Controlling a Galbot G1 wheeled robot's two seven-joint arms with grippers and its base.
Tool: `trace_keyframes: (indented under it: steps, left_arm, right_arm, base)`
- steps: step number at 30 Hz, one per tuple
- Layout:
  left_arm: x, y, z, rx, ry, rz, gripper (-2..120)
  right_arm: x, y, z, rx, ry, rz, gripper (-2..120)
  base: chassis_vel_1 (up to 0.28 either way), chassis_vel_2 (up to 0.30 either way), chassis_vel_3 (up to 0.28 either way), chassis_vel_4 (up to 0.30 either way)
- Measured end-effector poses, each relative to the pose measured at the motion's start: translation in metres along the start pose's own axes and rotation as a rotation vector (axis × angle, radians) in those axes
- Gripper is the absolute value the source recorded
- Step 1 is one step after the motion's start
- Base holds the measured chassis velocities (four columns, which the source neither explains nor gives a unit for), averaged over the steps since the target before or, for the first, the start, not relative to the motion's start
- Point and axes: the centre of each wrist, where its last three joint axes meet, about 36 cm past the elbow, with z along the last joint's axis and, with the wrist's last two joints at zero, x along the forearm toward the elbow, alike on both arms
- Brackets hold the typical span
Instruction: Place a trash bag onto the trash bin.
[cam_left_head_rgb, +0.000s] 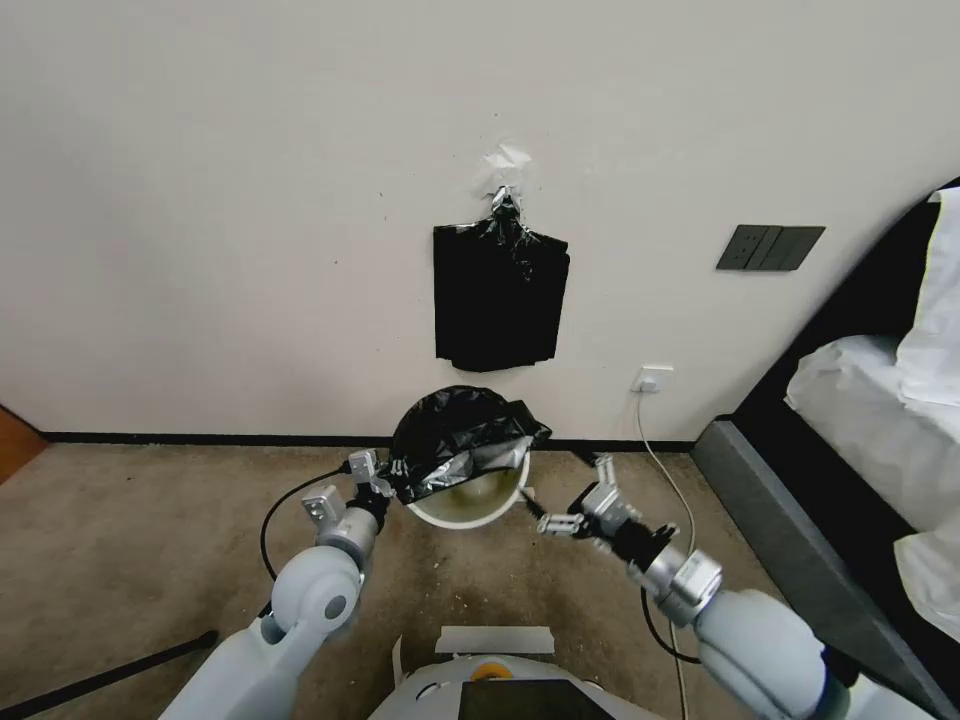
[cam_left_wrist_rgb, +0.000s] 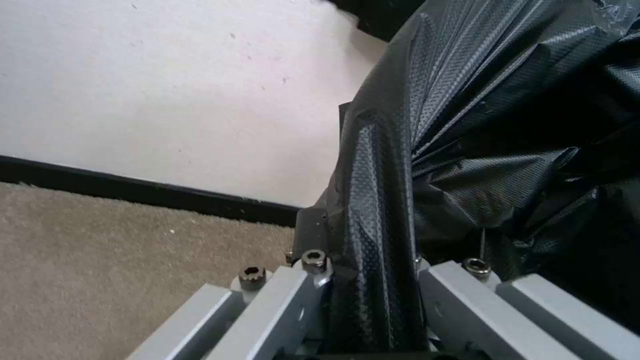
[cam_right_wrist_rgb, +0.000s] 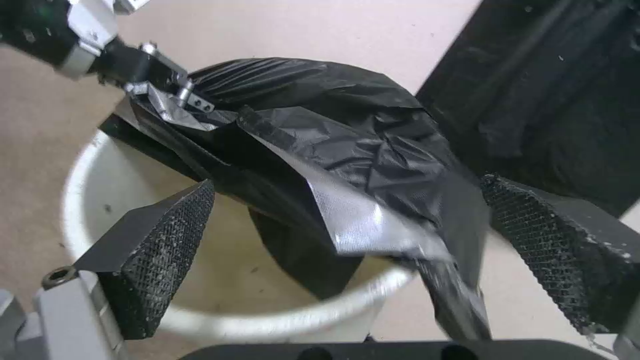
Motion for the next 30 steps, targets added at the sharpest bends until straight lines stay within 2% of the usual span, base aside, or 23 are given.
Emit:
trace_keyframes:
  steps: [3,6,7,8,9,12,13,16,18,20,22,24,25,28,29,30]
  left_arm:
    - [0.001,-0.002,0.001,-0.002,0.007,0.002,1]
    - [0.001,-0.004,0.003,-0.007,0.012,0.003,1]
    - [0.001,-0.004,0.003,-0.007,0.012,0.003,1]
    - [0.002,-0.005,0.004,-0.011,0.016,0.004,1]
    - [0.002,-0.005,0.004,-0.011,0.016,0.004,1]
    - [0.004,-0.007,0.006,-0.012,0.024,0.009,1]
    - [0.004,-0.007,0.006,-0.012,0.024,0.009,1]
    - [0.006,-0.007,0.007,-0.011,0.030,0.010,1]
    - [0.006,-0.007,0.007,-0.012,0.030,0.010,1]
    - [0.008,-0.008,0.007,-0.013,0.032,0.012,1]
    - [0.009,-0.008,0.006,-0.013,0.032,0.013,1]
    - [0.010,-0.009,0.006,-0.013,0.031,0.018,1]
    - [0.010,-0.009,0.006,-0.013,0.031,0.018,1]
    - [0.012,-0.010,0.005,-0.013,0.032,0.023,1]
    - [0.012,-0.010,0.005,-0.013,0.032,0.023,1]
    - [0.012,-0.010,0.005,-0.014,0.033,0.024,1]
  right_arm:
    - [-0.003,-0.002,0.003,0.025,-0.002,-0.006,97]
    - [-0.006,-0.004,0.005,0.039,-0.003,-0.011,86]
    - [-0.006,-0.004,0.005,0.039,-0.003,-0.011,86]
    - [-0.007,-0.006,0.007,0.052,0.002,-0.013,80]
    - [-0.007,-0.006,0.007,0.052,0.002,-0.013,80]
    - [-0.008,-0.007,0.010,0.071,0.011,-0.014,65]
    - [-0.008,-0.007,0.010,0.071,0.011,-0.014,65]
    - [-0.009,-0.009,0.010,0.090,0.017,-0.016,51]
    - [-0.009,-0.009,0.010,0.092,0.017,-0.016,49]
    - [-0.009,-0.011,0.011,0.121,0.019,-0.023,36]
    - [-0.009,-0.011,0.011,0.123,0.019,-0.026,32]
    - [-0.009,-0.011,0.012,0.140,0.022,-0.039,22]
    - [-0.009,-0.011,0.012,0.140,0.022,-0.039,22]
    - [-0.007,-0.012,0.014,0.154,0.022,-0.060,7]
    - [-0.007,-0.012,0.014,0.154,0.022,-0.060,7]
    - [-0.007,-0.012,0.014,0.156,0.019,-0.066,2]
  base:
    - [0.000,0.000,0.000,0.000]
    - [0.000,0.000,0.000,0.000]
    - [0.000,0.000,0.000,0.000]
    - [0.000,0.000,0.000,0.000]
    - [0.000,0.000,0.000,0.000]
    - [0.000,0.000,0.000,0.000]
    - [0.000,0.000,0.000,0.000]
    - [0.000,0.000,0.000,0.000]
    - [0.000,0.000,0.000,0.000]
    - [0.000,0.000,0.000,0.000]
    - [0.000,0.000,0.000,0.000]
    - [0.000,0.000,0.000,0.000]
    - [0.000,0.000,0.000,0.000]
    - [0.000,0.000,0.000,0.000]
    - [0.000,0.000,0.000,0.000]
    - [0.000,0.000,0.000,0.000]
